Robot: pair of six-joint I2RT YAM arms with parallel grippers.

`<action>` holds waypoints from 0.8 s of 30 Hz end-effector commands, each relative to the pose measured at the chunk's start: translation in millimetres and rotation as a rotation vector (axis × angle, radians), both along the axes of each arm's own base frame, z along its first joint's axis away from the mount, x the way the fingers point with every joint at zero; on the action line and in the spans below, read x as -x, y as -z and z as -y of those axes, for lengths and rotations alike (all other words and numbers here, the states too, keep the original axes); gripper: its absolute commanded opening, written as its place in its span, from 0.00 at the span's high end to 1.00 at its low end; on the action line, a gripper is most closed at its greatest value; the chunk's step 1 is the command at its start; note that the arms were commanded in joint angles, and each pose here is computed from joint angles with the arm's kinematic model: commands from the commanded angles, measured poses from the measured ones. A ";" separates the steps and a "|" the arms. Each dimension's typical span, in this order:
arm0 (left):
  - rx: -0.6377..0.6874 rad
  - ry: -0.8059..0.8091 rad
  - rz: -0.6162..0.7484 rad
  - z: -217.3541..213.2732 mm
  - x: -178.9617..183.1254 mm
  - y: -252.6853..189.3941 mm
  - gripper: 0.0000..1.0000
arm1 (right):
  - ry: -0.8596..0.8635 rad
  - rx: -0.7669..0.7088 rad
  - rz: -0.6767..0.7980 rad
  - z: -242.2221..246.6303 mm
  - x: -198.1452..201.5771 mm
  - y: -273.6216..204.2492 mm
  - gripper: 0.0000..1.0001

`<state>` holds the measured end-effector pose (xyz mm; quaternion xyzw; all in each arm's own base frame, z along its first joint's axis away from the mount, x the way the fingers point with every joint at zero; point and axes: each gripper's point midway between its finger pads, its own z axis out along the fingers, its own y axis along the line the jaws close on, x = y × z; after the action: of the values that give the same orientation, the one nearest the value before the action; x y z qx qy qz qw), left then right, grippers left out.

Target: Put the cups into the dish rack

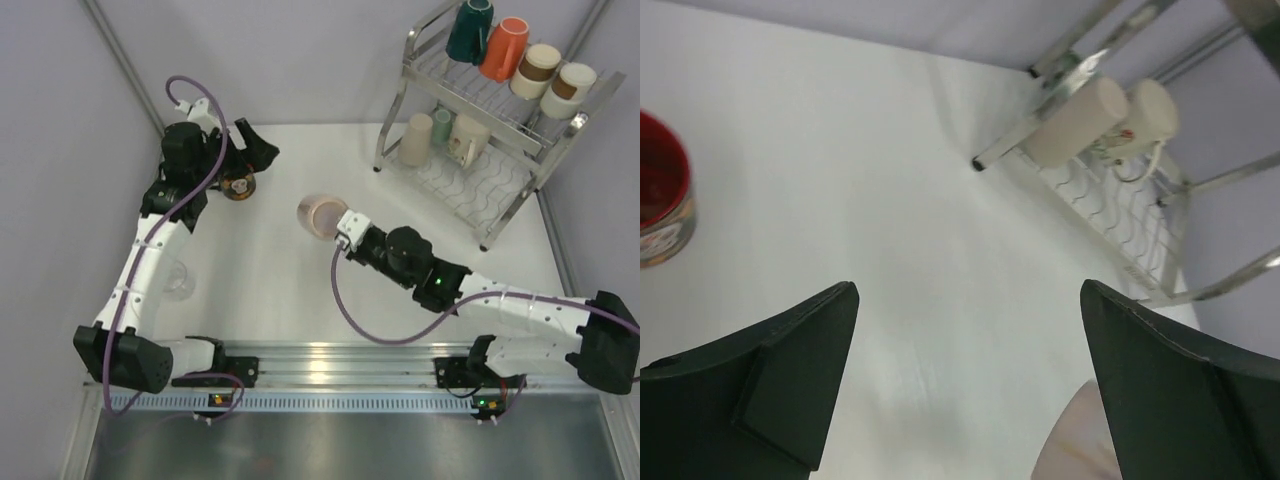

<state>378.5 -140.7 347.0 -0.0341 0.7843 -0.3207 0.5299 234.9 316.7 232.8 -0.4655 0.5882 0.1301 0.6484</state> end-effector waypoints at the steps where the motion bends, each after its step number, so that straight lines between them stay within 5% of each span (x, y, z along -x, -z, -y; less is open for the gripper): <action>1: -0.153 -0.192 -0.111 -41.8 6.0 27.9 0.02 | 0.220 -0.248 -0.171 20.3 -38.8 -54.5 1.00; 9: -0.186 -0.208 -0.171 -50.4 29.6 60.6 0.02 | 0.495 -0.511 -0.357 82.1 -71.0 -64.1 1.00; 14: -0.163 -0.158 -0.189 -41.0 38.0 69.2 0.02 | 0.761 -0.460 -0.442 121.8 -93.3 -25.4 1.00; 24: -0.232 -0.142 -0.228 -33.2 52.4 99.6 0.02 | 1.197 -0.633 -0.404 193.1 -141.0 -26.4 1.00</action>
<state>330.0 -109.4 243.6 -0.0690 0.8717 -0.1873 0.4476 345.4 145.7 194.3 0.0504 0.8517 -0.0139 0.5215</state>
